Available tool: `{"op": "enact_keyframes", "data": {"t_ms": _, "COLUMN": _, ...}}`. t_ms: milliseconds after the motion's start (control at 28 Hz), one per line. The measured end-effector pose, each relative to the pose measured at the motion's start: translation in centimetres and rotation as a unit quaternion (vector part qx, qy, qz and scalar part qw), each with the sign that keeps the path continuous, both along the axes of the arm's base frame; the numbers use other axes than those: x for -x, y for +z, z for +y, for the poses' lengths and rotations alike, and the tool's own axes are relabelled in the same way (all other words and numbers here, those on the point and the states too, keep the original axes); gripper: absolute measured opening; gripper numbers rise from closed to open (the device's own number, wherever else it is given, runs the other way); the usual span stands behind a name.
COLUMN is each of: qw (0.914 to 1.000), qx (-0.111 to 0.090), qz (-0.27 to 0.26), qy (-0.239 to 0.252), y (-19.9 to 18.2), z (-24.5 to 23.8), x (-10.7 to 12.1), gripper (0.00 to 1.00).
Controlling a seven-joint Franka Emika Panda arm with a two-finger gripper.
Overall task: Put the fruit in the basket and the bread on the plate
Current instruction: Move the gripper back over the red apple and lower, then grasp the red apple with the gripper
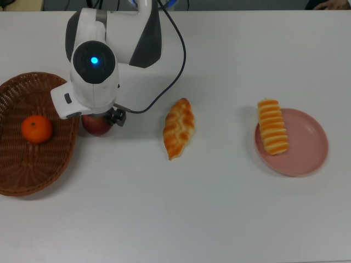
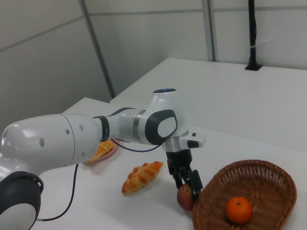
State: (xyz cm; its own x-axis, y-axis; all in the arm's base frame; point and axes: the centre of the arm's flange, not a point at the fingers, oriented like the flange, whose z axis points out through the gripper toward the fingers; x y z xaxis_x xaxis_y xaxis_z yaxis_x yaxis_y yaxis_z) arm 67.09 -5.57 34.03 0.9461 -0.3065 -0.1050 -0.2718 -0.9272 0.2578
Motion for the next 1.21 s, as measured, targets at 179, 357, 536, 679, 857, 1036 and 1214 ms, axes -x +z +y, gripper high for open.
{"op": "enact_keyframes", "data": {"t_ms": 179, "qw": 1.0000, "qx": 0.000, "qz": 0.000, "qy": 0.004, "y": 0.0, "z": 0.4, "x": 0.0, "gripper": 0.90}}
{"op": "enact_keyframes", "data": {"t_ms": 357, "qw": 1.0000, "qx": 0.000, "qz": 0.000, "qy": 0.005, "y": 0.1, "z": 0.4, "x": 0.0, "gripper": 0.85}}
{"op": "enact_keyframes", "data": {"t_ms": 536, "qw": 1.0000, "qx": 0.000, "qz": 0.000, "qy": 0.006, "y": 0.1, "z": 0.5, "x": 0.0, "gripper": 0.84}}
{"op": "enact_keyframes", "data": {"t_ms": 679, "qw": 1.0000, "qx": -0.002, "qz": -0.004, "qy": 0.008, "y": 0.2, "z": 0.7, "x": -0.2, "gripper": 0.84}}
{"op": "enact_keyframes", "data": {"t_ms": 857, "qw": 0.9995, "qx": -0.015, "qz": -0.027, "qy": 0.006, "y": 2.1, "z": 1.4, "x": -0.7, "gripper": 0.84}}
{"op": "enact_keyframes", "data": {"t_ms": 1036, "qw": 0.9976, "qx": -0.029, "qz": -0.063, "qy": -0.005, "y": 6.1, "z": 1.2, "x": -1.2, "gripper": 0.84}}
{"op": "enact_keyframes", "data": {"t_ms": 1214, "qw": 0.9953, "qx": -0.023, "qz": -0.091, "qy": -0.026, "y": 9.5, "z": -1.8, "x": -0.8, "gripper": 0.84}}
